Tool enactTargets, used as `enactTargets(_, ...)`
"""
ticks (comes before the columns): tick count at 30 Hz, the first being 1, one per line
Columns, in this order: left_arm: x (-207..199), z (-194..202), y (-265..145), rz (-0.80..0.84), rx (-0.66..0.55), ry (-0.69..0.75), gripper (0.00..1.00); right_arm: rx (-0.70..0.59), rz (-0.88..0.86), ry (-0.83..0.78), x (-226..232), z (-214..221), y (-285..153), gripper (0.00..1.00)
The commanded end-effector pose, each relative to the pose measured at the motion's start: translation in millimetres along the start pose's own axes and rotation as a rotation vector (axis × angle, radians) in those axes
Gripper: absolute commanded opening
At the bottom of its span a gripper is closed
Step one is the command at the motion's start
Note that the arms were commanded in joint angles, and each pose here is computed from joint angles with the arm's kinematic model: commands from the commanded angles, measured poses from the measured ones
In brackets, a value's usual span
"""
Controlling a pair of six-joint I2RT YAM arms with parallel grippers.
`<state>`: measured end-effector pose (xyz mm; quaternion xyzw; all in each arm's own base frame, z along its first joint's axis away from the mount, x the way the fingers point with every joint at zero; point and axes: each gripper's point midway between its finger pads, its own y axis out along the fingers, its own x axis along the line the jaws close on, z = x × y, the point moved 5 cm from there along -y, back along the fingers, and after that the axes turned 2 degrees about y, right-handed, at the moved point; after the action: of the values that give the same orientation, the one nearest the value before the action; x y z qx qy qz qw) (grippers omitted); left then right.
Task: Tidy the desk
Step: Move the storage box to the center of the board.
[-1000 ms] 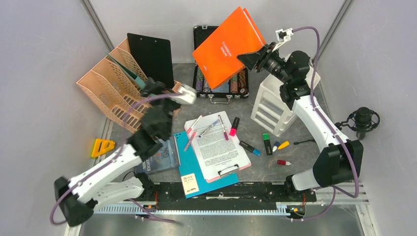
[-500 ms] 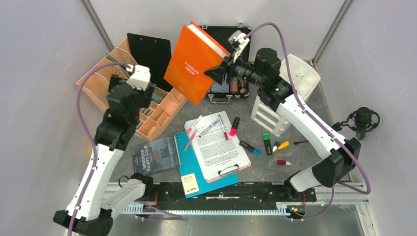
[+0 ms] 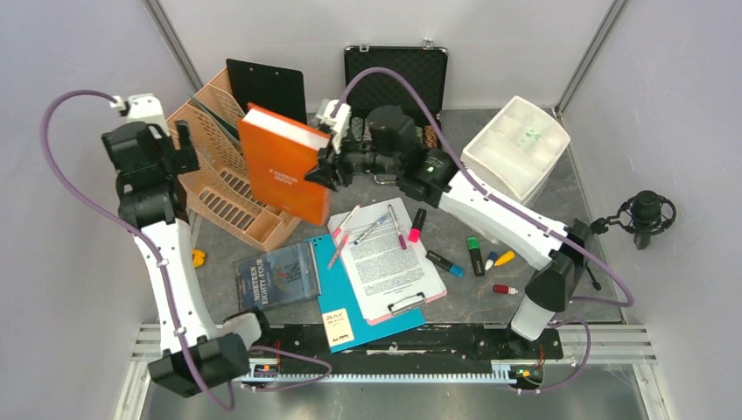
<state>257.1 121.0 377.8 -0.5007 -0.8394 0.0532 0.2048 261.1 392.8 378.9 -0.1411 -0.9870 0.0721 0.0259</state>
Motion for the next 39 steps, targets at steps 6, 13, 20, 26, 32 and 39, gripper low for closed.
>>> enactTargets(6,49.9,5.6,12.5,-0.001,0.01,-0.139,1.0,-0.068,-0.056,-0.143,37.3,-32.5,51.7,0.0)
enactTargets(13,49.7,16.6,14.8,0.074,0.017,-0.136,1.0,-0.073,-0.09,-0.184,50.0,-26.7,92.6,0.0)
enactTargets(20,37.8,16.4,-11.7,0.14,-0.013,-0.112,1.0,-0.064,-0.051,-0.197,43.4,-18.0,112.6,0.0)
enactTargets(26,43.5,2.1,-19.1,0.118,0.005,-0.165,1.0,-0.063,-0.001,-0.208,35.7,-16.4,116.7,0.0)
enactTargets(32,35.0,-44.8,-46.4,0.286,-0.143,-0.028,1.0,-0.042,-0.001,-0.229,34.8,-11.2,116.0,0.0)
enactTargets(39,13.8,-65.8,-75.3,0.639,-0.16,0.273,1.0,-0.025,-0.023,-0.246,37.7,-9.6,110.7,0.0)
